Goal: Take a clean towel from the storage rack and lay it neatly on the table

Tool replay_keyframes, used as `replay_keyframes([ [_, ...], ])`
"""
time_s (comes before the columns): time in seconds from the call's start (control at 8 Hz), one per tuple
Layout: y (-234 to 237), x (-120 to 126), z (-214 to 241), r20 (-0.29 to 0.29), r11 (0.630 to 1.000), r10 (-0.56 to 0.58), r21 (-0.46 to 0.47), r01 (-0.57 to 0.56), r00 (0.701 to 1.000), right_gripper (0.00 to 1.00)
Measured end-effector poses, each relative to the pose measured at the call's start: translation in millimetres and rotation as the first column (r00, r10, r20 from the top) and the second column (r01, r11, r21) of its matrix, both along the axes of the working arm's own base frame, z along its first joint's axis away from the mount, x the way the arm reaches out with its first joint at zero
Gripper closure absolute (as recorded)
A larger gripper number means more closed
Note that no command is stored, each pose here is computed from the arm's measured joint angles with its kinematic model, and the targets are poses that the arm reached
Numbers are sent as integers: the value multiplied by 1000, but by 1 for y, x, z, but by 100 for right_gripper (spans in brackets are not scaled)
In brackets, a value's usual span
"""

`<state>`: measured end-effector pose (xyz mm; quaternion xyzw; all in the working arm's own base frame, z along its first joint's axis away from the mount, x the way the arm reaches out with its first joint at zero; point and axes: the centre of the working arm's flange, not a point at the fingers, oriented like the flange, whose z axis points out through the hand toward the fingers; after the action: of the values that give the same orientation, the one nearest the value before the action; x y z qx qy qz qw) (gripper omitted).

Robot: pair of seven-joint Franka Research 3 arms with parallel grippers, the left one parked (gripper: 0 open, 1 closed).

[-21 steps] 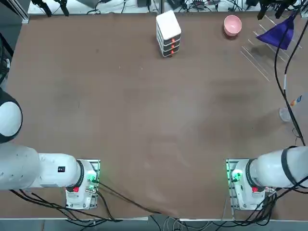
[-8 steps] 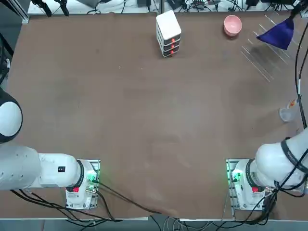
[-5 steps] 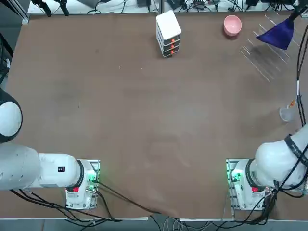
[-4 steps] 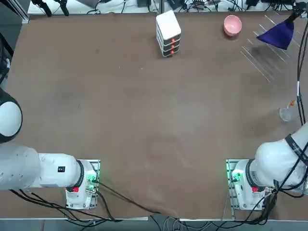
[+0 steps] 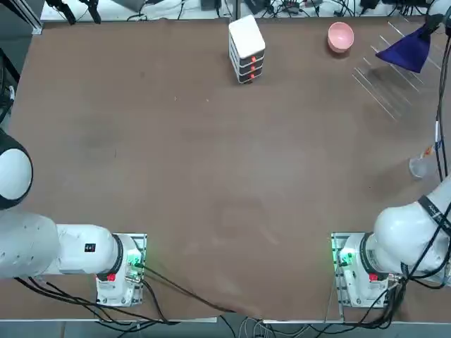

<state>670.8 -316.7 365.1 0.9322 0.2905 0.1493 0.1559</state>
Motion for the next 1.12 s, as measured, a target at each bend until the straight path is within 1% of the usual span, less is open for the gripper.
replay_keyframes([
  [0.12,1,1,-1,1,1000,1,1,-1,1000,10],
  [0.25,1,1,-1,2,1000,2,2,-2,1000,16],
  [0.75,6,3,-1,7,1000,4,12,-4,1000,96],
  [1.0,9,3,-2,-10,999,-2,42,3,1000,97],
  [1.12,11,2,1,-28,997,-12,76,14,1000,97],
])
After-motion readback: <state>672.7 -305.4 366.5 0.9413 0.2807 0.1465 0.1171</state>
